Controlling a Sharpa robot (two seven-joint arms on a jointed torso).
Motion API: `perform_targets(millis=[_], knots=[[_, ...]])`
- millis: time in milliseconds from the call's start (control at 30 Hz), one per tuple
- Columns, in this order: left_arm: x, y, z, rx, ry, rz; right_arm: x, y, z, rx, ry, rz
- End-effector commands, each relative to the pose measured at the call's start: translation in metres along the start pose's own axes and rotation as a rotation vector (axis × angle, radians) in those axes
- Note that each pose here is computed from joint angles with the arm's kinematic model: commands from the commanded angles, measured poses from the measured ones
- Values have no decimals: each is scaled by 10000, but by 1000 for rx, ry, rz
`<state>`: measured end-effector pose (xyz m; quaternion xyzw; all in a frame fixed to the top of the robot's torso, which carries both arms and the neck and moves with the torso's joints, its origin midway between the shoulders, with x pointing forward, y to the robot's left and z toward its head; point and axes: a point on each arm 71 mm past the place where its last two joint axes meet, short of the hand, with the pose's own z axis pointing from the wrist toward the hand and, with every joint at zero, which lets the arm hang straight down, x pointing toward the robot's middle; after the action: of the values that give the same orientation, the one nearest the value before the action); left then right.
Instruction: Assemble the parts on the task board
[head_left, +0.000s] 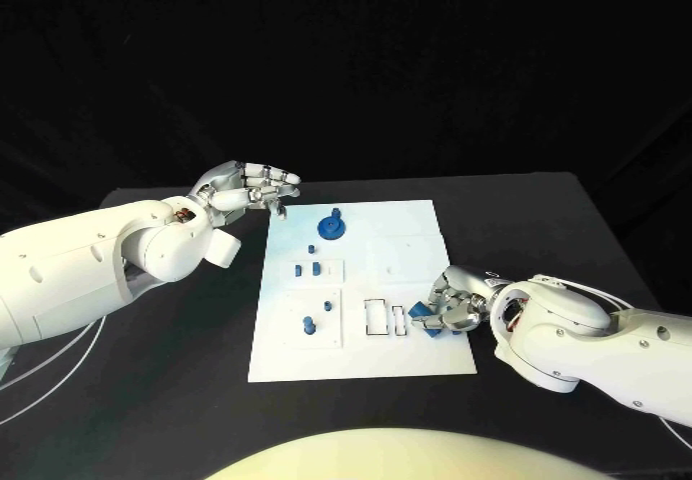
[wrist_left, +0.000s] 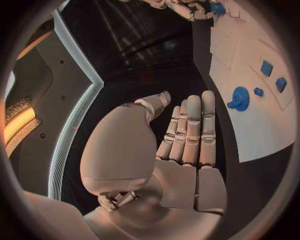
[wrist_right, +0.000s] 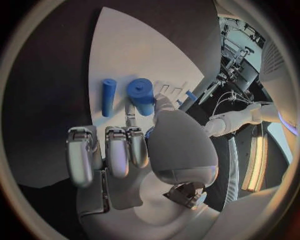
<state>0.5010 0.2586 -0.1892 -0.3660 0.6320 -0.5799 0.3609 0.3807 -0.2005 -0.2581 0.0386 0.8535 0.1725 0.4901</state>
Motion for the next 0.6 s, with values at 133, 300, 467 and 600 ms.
perform_targets(millis=[133,300,467,600], knots=[[17,-6,7,5,14,-10,-112,29,-56,12,-43,118],[25,-6,16,5,15,-11,-249,95,-79,-1,-61,165],[36,-7,22,5,18,-11,-256,191,-56,-13,-32,201],[41,-7,22,4,19,-12,-198,281,-9,-22,0,220]])
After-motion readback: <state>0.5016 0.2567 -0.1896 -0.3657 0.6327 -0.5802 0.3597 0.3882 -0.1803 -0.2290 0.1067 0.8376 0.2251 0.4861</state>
